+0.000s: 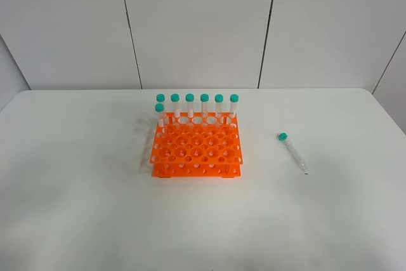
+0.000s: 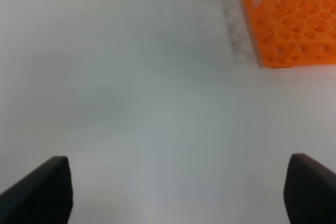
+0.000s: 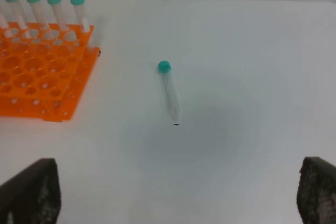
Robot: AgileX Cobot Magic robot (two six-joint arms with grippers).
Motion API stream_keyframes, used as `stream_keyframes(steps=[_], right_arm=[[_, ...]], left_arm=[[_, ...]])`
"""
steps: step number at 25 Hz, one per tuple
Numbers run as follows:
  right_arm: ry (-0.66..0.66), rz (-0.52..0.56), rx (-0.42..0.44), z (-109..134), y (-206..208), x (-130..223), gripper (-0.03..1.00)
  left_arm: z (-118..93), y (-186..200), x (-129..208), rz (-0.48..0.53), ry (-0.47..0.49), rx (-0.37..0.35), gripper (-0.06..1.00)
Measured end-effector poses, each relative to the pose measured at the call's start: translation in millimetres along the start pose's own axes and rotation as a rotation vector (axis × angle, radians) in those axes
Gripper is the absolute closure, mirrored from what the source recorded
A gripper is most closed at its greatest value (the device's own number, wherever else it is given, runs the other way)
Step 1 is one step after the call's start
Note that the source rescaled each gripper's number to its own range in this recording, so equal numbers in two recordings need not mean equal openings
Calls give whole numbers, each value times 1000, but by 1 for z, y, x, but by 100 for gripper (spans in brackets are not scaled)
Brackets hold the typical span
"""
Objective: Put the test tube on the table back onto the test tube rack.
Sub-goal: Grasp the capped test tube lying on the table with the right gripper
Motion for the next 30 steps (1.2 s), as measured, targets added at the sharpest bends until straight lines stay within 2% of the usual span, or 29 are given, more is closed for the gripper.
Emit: stream_keyframes(steps=[11,15,20,22,26,30], right_arm=[[-4,-1,1,0,1,-2,-3],[-39,34,8,3,-5,-28,-3],[-71,224,38,5,-41,-69,-3],[-87,334,52,4,-67,-82,-3],[-109,552,82,1,-125,-94,-3],[-103,737,118,-8,-189,-92,-3]], left_arm=[[0,0,0,0,0,0,-6],[0,0,0,0,0,0,-6],[0,0,0,0,0,0,-6],[0,0,0,0,0,0,-6],[0,0,0,0,0,0,-6],[0,0,0,0,0,0,-6]])
Point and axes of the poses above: a point on each arm's last joint axis where the gripper is mounted, y pointing back along that axis away from the gripper, z along the wrist's bending axis when the last joint is at zero, x = y × z, the point moved 6 cm from there along -y, pointing out along that axis toward the gripper, and after that the axes turned 9 degrees about -y, right-handed, at the moved point
